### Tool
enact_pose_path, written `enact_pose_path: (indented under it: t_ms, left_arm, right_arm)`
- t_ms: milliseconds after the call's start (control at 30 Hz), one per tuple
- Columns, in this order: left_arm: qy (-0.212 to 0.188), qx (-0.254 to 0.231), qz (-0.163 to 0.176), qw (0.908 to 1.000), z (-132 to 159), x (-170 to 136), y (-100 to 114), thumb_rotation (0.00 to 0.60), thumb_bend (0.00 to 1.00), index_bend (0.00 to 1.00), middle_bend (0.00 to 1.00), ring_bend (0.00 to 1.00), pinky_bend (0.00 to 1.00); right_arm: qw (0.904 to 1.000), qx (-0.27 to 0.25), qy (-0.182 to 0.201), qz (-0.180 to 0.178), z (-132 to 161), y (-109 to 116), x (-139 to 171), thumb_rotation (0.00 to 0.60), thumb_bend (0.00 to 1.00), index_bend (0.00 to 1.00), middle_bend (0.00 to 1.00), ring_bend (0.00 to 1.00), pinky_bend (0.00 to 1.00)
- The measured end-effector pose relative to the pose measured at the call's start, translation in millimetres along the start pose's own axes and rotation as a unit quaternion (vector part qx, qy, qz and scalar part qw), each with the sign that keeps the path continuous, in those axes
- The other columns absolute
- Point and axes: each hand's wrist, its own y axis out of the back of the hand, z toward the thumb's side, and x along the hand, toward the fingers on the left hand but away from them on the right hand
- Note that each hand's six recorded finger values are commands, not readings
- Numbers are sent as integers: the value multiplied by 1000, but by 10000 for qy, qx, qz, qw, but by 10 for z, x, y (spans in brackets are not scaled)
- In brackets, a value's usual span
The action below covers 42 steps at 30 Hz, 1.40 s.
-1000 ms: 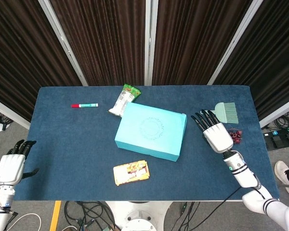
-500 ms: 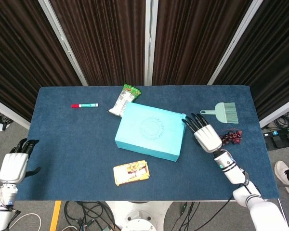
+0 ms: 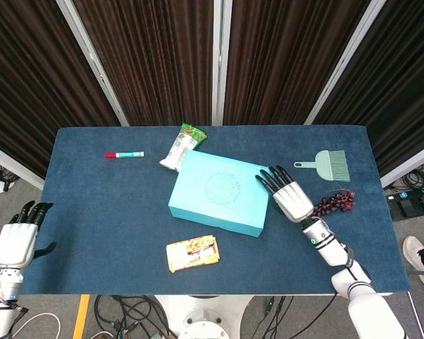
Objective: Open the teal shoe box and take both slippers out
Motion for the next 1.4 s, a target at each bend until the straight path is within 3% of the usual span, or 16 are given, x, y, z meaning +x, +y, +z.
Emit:
enact_pose_path:
  t_ms: [667, 933, 1100, 1400]
  left_arm:
    - [55, 23, 41, 10000, -43, 22, -20, 600, 109, 149, 156, 100, 336]
    - [49, -39, 8, 10000, -39, 20, -46, 600, 108, 149, 155, 100, 337]
    - [39, -56, -7, 10000, -40, 20, -55, 600, 109, 149, 155, 100, 338]
    - [32, -103, -48, 9999, -31, 16, -72, 600, 109, 150, 155, 100, 338]
  right_arm:
    - [9999, -105, 64, 78, 80, -33, -126, 600, 334, 0, 98, 0, 74]
    - [9993, -380, 57, -34, 85, 3, -114, 600, 346, 0, 247, 0, 74]
    - [9970, -749, -86, -160, 44, 40, -112, 600, 305, 0, 334, 0, 74]
    - [9860, -1590, -393, -327, -32, 67, -133, 600, 282, 29, 442, 57, 73]
